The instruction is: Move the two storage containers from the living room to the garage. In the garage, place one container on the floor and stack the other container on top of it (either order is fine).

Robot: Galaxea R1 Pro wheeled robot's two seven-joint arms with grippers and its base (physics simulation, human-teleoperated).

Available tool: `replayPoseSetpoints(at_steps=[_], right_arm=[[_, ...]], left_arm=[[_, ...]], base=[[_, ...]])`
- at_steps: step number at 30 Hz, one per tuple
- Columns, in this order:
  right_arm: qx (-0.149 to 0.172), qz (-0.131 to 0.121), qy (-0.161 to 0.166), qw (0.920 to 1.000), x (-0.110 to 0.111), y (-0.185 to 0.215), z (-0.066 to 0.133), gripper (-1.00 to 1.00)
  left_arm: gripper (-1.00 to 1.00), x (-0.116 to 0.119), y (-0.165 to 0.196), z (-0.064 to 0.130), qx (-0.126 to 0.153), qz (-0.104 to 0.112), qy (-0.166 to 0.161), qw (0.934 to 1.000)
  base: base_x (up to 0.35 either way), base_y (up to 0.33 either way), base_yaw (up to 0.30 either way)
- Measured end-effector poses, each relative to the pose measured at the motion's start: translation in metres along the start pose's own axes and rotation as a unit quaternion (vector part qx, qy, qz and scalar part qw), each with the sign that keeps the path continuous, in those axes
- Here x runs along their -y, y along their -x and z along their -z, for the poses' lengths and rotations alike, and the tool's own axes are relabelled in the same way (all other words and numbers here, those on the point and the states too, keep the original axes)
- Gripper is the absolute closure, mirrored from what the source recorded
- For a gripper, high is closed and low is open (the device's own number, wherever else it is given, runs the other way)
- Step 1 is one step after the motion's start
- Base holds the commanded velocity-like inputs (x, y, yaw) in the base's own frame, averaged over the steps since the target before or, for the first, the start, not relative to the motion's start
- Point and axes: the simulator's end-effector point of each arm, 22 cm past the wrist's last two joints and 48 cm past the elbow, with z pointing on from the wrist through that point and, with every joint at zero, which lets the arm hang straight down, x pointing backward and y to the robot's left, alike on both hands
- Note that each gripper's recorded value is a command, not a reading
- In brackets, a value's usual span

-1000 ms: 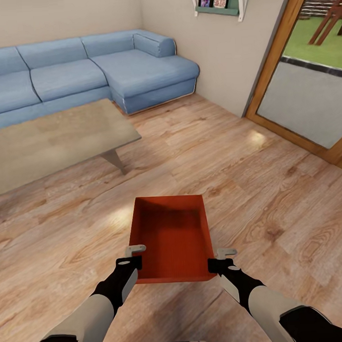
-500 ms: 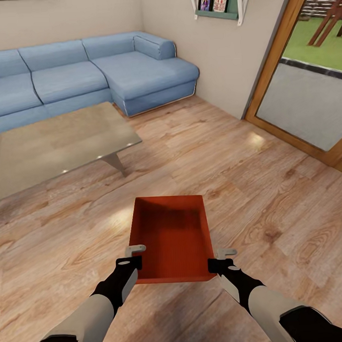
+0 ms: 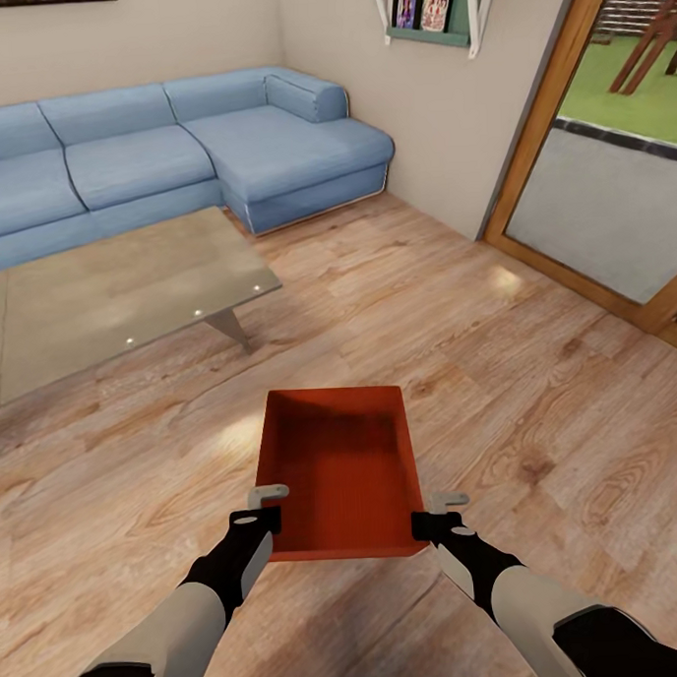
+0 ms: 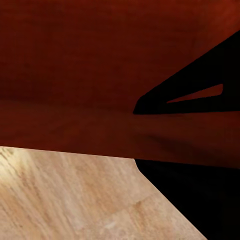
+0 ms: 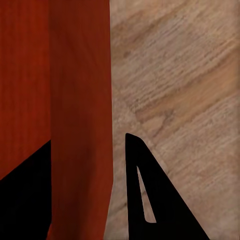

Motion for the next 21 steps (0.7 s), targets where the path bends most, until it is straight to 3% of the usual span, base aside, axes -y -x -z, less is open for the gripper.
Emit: replayPoseSetpoints(at_steps=[21], right_arm=[[-0.001,0.0,0.0,1.0,-0.001,0.02,0.034,1.0]], left_arm=[[1.0,-0.004,0.018,0.034,-0.001,0.0,-0.001,1.0]], base=[[0.0,0.0,0.0]])
